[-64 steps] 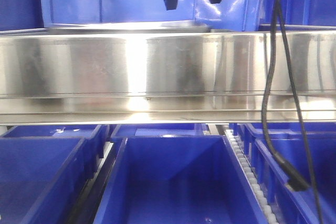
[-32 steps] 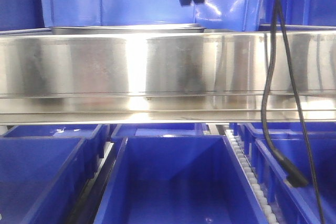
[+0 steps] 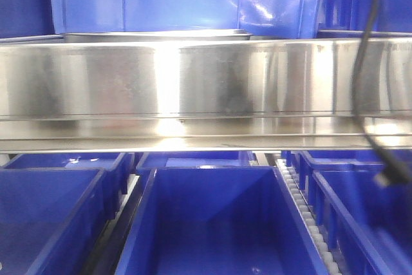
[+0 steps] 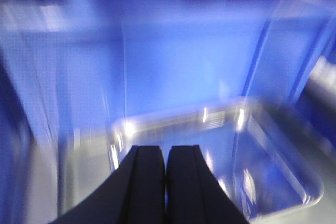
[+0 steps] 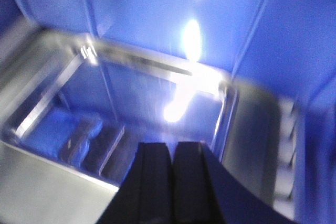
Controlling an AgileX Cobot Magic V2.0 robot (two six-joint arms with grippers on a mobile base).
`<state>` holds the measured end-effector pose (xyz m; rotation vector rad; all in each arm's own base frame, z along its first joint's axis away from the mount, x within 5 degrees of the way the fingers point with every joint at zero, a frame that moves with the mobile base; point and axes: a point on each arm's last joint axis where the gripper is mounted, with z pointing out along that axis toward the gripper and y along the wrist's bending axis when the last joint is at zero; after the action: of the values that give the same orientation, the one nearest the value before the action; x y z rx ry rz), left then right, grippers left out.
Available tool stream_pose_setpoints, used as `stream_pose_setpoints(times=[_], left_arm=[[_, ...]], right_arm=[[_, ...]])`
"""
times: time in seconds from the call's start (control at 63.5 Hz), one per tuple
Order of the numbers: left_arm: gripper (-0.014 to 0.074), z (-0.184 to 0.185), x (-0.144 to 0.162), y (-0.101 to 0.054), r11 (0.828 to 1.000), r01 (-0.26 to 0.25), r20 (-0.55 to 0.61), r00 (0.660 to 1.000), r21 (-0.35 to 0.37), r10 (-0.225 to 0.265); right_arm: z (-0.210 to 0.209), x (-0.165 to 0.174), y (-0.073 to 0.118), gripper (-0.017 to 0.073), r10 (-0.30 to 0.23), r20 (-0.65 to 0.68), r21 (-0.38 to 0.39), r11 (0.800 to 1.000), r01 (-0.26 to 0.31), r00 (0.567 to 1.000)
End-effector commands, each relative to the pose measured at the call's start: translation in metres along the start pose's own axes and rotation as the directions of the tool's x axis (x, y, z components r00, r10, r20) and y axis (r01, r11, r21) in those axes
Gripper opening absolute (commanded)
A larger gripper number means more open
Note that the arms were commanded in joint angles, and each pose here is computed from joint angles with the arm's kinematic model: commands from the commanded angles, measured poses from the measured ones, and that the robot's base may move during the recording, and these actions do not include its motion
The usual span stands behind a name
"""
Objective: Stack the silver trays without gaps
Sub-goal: 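Raise both open grippers up away from the stacked trays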
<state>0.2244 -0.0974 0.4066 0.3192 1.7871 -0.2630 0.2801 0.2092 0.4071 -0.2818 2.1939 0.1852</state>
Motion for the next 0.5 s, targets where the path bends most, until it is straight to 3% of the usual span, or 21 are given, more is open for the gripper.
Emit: stream_pose_setpoints(times=[0.0, 0.11, 0.236, 0.299, 0.488], left_arm=[[0.0011, -0.027, 0.009, -0.003, 0.999, -0.017, 0.165, 0.986, 0.05, 0.008], [0.0011, -0.059, 0.033, -0.004, 0.994, -0.03, 0.323, 0.946, 0.102, -0.005], [0.0011, -0.09, 0.063, -0.009, 0.981, -0.128, 0.506, 0.862, 0.146, 0.037], [0.0011, -0.097, 0.082, -0.009, 0.978, -0.152, 0.506, 0.861, 0.14, 0.061], [0.0011, -0.103, 0.116, -0.007, 0.978, -0.147, 0.47, 0.88, 0.146, 0.062]], right_arm=[[-0.016, -0.008, 0.002, -0.0078, -0.04, 0.086, -0.014, 0.999, 0.041, 0.996], [-0.027, -0.011, 0.009, -0.0078, -0.056, 0.137, -0.05, 0.997, 0.064, 0.989], [-0.033, -0.015, 0.018, -0.0078, -0.093, 0.208, -0.074, 0.991, 0.11, 0.974], [-0.034, -0.016, 0.019, -0.0078, -0.097, 0.225, -0.081, 0.99, 0.118, 0.969], [-0.034, -0.017, 0.02, -0.0078, -0.095, 0.242, -0.092, 0.988, 0.12, 0.966]])
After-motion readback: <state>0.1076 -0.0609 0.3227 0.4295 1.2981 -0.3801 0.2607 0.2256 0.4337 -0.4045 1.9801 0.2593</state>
